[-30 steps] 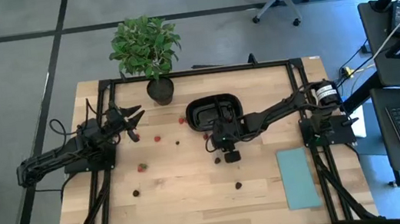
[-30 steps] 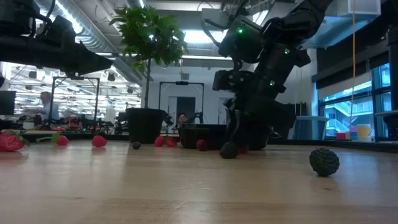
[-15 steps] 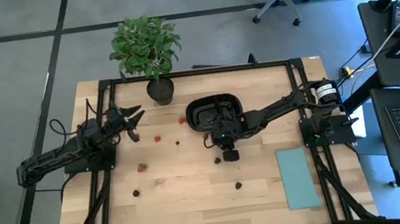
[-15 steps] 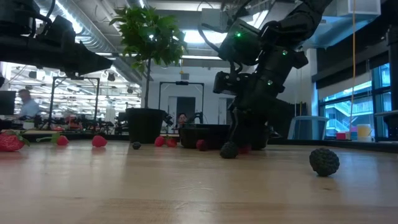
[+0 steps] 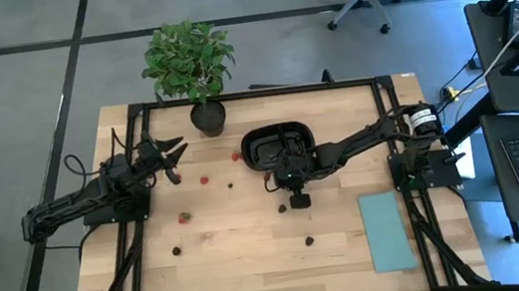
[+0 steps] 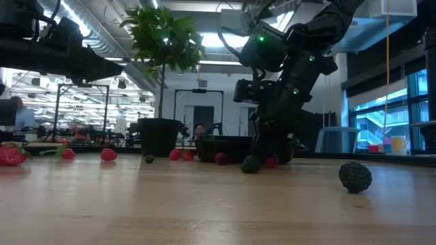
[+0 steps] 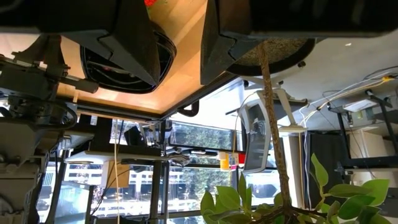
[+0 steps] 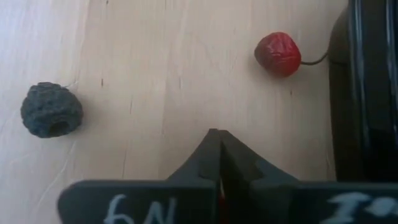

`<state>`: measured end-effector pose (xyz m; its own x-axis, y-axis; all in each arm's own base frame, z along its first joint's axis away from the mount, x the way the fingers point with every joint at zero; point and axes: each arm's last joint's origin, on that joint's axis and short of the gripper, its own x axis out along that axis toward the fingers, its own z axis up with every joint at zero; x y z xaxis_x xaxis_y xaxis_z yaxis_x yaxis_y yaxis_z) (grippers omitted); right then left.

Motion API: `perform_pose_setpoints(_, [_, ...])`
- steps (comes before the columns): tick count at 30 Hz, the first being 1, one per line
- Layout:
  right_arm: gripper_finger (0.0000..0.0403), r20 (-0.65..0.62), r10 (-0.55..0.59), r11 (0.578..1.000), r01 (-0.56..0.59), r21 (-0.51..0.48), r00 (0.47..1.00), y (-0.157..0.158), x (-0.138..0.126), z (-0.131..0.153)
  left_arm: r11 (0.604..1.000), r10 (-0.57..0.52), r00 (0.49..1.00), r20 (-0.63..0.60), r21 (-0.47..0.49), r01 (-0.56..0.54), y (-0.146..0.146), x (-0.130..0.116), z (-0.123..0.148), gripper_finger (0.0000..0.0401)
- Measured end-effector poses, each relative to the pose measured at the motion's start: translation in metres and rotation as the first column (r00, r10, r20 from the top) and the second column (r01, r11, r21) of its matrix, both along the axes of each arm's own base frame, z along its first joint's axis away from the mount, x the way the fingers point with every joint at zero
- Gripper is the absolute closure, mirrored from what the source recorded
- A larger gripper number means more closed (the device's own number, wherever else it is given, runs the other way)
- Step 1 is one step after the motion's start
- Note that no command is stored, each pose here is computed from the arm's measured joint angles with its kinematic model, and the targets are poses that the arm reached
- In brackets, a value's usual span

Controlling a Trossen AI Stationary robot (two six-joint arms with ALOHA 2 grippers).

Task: Pick and placing Produce into tupperware
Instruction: Put the bottom red cherry into the black container

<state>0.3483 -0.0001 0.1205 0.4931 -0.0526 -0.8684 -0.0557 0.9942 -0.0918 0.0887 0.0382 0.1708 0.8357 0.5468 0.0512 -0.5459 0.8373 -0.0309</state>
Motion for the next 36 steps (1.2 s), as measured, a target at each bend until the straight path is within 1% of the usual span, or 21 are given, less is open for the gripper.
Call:
perform_pose_setpoints(9, [0.0400, 0.008, 0.001, 1.000, -0.001, 0.000, 1.000, 0.000, 0.002, 0.002, 1.000, 0.000, 1.000, 0.000, 0.000, 0.000, 0.000, 0.000, 0.000, 0.0291])
perform_pose_setpoints(14, [0.0401, -0.028, -0.002, 1.000, 0.002, -0.004, 1.000, 0.000, 0.002, 0.010, 1.000, 0.000, 1.000, 0.000, 0.000, 0.000, 0.000, 0.000, 0.000, 0.0291])
perform_pose_setpoints(20, [0.0401, 0.018, 0.017, 1.000, -0.017, -0.012, 1.000, 0.000, 0.000, 0.032, 1.000, -0.001, 1.000, 0.000, 0.000, 0.001, 0.000, 0.000, 0.000, 0.0291])
perform_pose_setpoints(23, [0.0402, 0.045, 0.006, 1.000, -0.005, -0.025, 0.999, -0.003, -0.005, 0.050, 1.000, 0.000, 1.000, 0.000, 0.000, 0.000, 0.000, 0.000, 0.000, 0.0291])
perform_pose_setpoints(26, [0.0402, 0.053, -0.041, 0.996, 0.045, -0.074, 0.998, -0.011, -0.015, 0.067, 1.000, -0.001, 1.000, 0.000, 0.000, 0.001, 0.000, 0.000, 0.000, 0.0291])
perform_pose_setpoints(31, [0.0402, 0.147, -0.115, 0.985, 0.132, -0.110, 0.983, -0.028, -0.028, 0.100, 1.000, 0.000, 1.000, 0.000, 0.000, 0.000, 0.000, 0.000, 0.000, 0.0291])
perform_pose_setpoints(34, [0.0402, 0.187, -0.146, 0.978, 0.170, -0.121, 0.972, -0.043, -0.033, 0.110, 1.000, 0.000, 1.000, 0.000, 0.000, 0.000, 0.000, 0.000, 0.000, 0.0291])
perform_pose_setpoints(36, [0.0402, 0.204, -0.173, 0.972, 0.201, -0.124, 0.963, -0.054, -0.033, 0.112, 1.000, 0.000, 1.000, 0.000, 0.000, 0.000, 0.000, 0.000, 0.000, 0.0291])
